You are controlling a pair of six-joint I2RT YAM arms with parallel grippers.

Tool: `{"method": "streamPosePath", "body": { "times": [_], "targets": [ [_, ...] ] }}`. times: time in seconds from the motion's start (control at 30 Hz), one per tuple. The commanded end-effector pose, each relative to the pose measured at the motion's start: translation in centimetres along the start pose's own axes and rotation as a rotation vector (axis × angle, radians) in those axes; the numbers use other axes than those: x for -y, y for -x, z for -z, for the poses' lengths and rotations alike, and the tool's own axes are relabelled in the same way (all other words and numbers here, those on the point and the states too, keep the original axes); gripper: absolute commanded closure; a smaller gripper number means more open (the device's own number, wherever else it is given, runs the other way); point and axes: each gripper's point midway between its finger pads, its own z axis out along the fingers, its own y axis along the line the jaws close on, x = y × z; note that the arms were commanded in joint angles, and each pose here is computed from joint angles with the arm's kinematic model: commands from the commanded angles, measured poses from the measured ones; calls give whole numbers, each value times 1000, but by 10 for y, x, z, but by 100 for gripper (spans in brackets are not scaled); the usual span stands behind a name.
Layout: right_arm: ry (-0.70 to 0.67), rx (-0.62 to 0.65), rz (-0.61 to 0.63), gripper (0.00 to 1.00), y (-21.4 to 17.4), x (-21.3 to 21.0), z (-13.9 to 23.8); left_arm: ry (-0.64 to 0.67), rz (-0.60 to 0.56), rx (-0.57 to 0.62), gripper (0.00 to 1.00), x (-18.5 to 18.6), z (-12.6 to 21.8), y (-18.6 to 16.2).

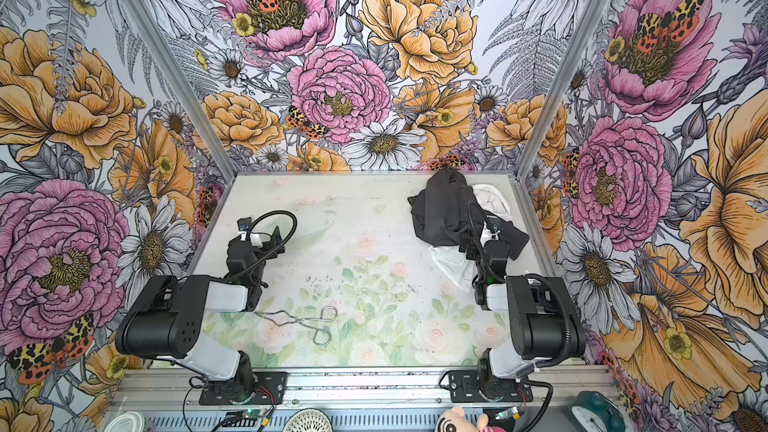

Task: Pick out a specific cloth from the pile

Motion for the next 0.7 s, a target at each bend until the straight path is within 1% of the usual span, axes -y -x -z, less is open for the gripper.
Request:
{"method": "streamPosePath", "body": {
  "times": [0.0,0.67],
  "targets": [
    [2,41,-11,0,11,-2,0,-35,-6,30,1,8,-2,12],
    [3,41,-11,1,11,-2,0,-38,-6,30,1,8,-2,12]
  ]
}}
